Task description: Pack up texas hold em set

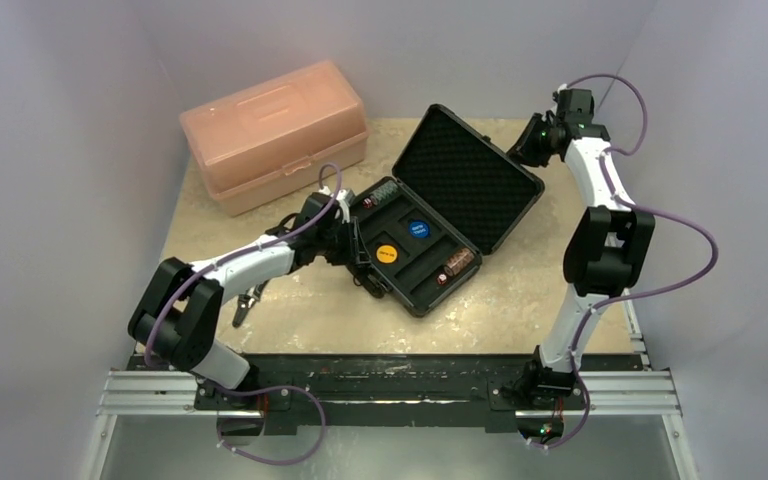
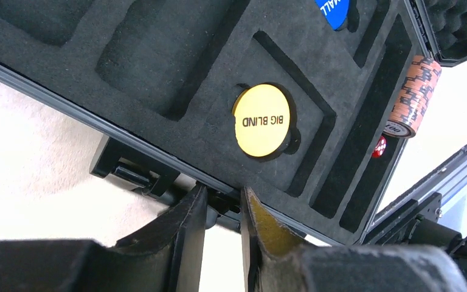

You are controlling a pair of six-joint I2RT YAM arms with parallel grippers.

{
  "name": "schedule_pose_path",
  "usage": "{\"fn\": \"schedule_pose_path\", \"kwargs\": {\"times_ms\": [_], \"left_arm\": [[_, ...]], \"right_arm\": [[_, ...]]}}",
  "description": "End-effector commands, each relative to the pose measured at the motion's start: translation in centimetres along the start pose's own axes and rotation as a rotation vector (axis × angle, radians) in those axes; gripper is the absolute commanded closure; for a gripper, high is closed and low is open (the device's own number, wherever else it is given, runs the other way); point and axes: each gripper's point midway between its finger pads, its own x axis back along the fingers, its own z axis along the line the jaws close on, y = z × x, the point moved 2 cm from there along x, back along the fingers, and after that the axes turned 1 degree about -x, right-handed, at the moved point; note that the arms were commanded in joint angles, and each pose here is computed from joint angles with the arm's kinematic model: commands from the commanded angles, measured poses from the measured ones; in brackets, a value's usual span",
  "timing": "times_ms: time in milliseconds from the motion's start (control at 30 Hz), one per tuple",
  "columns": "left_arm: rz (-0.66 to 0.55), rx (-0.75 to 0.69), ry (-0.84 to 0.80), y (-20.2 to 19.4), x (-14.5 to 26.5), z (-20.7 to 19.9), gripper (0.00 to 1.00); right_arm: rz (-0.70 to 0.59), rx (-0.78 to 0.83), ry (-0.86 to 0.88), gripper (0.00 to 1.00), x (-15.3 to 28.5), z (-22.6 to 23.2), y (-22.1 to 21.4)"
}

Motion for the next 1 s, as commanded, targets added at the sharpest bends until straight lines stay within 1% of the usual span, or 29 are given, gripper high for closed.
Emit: {"fn": "schedule_pose_path", "kwargs": {"times_ms": [0,167,300,867,967], "left_arm": [[-0.015,-0.021,-0.016,0.8,-2.3,-0.3,0.77],[0.009,-0.009,-0.021,0.4,-3.6,-0.1,0.79],[0.015,-0.009,-0.023,0.3,-3.8,-0.1,0.8],[-0.009,-0.027,-0.02,0.5,-2.4,-0.5,0.8],[-0.019,-0.026,-0.031,0.7,-1.8,-0.8,0.8]], "right_arm": [[0.071,0.044,0.14,0.75,2.0,3.6,-2.5],[0.073,0.046,0.172,0.75,2.7,4.4,-2.9],[0.072,0.051,0.183,0.76,3.1,4.8,-3.0],[0.091,0.076,0.201,0.76,3.7,6.1,-4.9],[0.11,0.102,0.211,0.76,3.5,7.3,-6.1]]}}
